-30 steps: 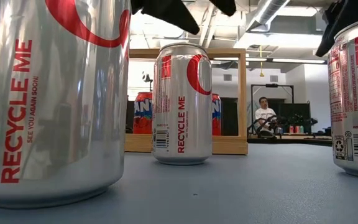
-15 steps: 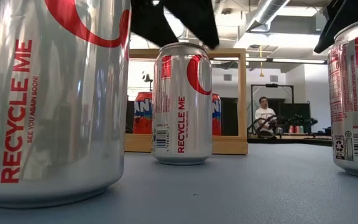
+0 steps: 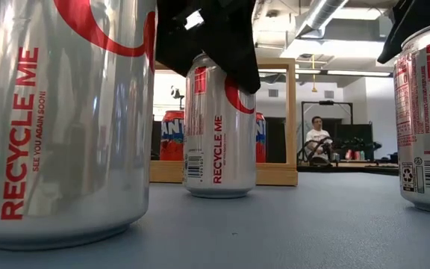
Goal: Place canned beverage on shelf
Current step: Put the top silver can on the shelf
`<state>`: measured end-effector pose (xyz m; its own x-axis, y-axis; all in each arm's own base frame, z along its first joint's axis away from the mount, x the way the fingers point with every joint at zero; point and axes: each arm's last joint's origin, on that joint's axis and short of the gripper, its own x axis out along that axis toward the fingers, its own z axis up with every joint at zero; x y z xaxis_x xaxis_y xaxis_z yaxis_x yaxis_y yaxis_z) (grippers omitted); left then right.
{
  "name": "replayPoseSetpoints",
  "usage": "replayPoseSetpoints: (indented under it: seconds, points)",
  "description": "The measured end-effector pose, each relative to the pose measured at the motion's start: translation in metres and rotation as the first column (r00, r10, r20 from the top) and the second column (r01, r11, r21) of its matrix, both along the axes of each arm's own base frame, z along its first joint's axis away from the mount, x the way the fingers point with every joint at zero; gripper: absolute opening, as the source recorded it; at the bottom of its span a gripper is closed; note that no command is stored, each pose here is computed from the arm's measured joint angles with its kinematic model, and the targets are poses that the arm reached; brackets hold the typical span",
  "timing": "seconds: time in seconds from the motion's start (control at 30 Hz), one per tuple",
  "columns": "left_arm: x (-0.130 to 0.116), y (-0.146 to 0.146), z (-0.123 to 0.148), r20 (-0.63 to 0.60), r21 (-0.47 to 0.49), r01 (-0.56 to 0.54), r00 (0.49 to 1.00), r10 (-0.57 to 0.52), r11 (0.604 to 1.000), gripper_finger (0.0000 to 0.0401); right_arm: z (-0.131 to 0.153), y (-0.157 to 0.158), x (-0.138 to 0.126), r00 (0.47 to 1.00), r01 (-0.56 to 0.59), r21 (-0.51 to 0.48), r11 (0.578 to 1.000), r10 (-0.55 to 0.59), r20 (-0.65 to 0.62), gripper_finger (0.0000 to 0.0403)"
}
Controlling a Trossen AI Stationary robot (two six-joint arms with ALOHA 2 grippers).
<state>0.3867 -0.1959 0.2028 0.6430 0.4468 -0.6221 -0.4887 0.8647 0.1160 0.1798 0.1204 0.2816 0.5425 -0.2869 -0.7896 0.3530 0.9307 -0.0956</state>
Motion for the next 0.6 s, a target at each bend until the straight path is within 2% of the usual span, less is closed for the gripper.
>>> replayPoseSetpoints:
  seconds: [0.13, 0.33, 0.47, 0.6]
  points:
    - [0.001, 0.002, 0.001, -0.012, -0.029, 0.007, 1.000, -0.008, 1.000, 0.0279, 0.000, 0.000, 0.000, 1.000, 0.000, -0.003, 1.000, 0.000, 0.002, 0.0337]
    - [-0.001, -0.002, 0.001, -0.021, -0.011, 0.032, 0.999, -0.032, 0.999, 0.0277, 0.000, 0.000, 0.000, 1.000, 0.000, -0.006, 1.000, 0.000, 0.001, 0.0337]
    - [-0.004, -0.009, 0.005, -0.057, 0.034, 0.115, 0.992, -0.113, 0.993, 0.0277, 0.000, 0.000, -0.001, 1.000, -0.002, -0.012, 1.000, 0.002, -0.005, 0.0337]
    - [-0.007, -0.016, 0.024, -0.092, 0.045, 0.285, 0.955, -0.280, 0.957, 0.0277, 0.000, -0.001, -0.001, 1.000, -0.005, -0.022, 1.000, 0.005, -0.004, 0.0337]
